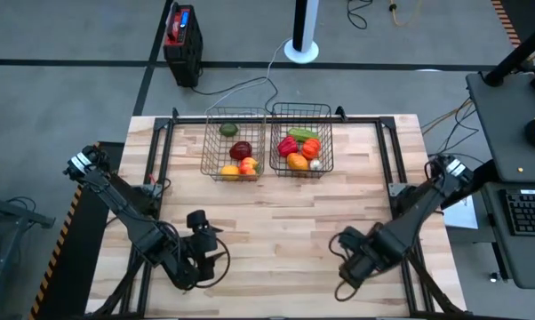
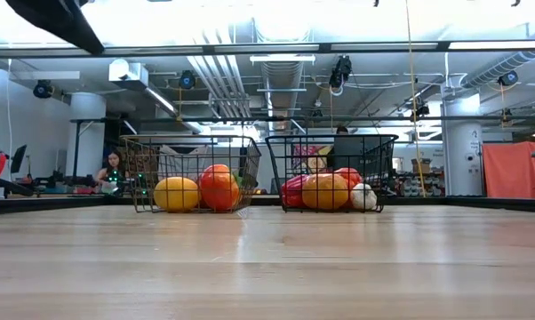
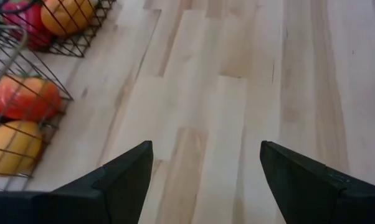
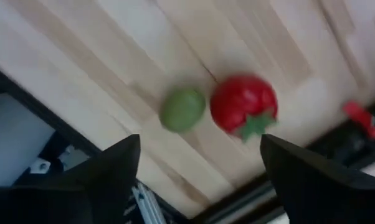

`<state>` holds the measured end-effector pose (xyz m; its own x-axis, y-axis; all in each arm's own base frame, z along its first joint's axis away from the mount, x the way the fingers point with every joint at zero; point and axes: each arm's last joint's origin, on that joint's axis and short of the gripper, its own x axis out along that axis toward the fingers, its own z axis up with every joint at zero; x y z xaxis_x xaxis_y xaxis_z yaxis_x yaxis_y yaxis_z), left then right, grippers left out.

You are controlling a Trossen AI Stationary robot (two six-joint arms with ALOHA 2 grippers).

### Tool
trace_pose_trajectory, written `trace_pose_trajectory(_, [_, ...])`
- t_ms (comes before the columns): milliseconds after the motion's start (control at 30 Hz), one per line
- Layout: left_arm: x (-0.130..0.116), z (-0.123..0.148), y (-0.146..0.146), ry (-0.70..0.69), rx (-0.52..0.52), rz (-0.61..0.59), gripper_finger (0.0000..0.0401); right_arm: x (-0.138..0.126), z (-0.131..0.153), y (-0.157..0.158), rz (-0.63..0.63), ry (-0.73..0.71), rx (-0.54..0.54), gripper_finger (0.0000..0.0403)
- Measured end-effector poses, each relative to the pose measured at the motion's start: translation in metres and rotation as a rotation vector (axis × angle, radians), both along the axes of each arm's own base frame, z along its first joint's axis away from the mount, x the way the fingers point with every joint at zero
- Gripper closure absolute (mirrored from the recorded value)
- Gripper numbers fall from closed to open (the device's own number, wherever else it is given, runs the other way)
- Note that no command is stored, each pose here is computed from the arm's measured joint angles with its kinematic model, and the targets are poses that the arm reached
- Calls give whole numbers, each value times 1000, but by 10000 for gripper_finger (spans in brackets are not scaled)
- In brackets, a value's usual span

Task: Sort produce into baskets
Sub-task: Put the red tomato into the silver wire basket

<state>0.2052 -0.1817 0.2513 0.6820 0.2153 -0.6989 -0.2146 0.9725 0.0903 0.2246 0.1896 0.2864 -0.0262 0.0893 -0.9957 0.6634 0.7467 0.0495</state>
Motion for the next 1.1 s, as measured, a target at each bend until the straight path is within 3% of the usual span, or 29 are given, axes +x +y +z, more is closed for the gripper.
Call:
trace_pose_trajectory(167, [1, 1, 0, -7, 22, -17, 123, -18, -21, 4, -40, 115, -57, 48])
trace_pose_trajectory(333, [2, 2, -1, -22, 37, -38, 123, -32, -40, -10, -126, 191, -109, 40])
trace_pose_trajectory(733, [4, 3, 1, -40, 106, -42, 123, -66, -66, -36, -388, 23, 32, 39])
trace_pose_trajectory(933, [4, 0, 3, -44, 121, -33, 123, -68, -81, -36, -425, -25, 113, 39])
trace_pose_trajectory(1100, [4, -2, 5, -47, 141, -21, 123, -68, -90, -36, -432, -5, 95, 39])
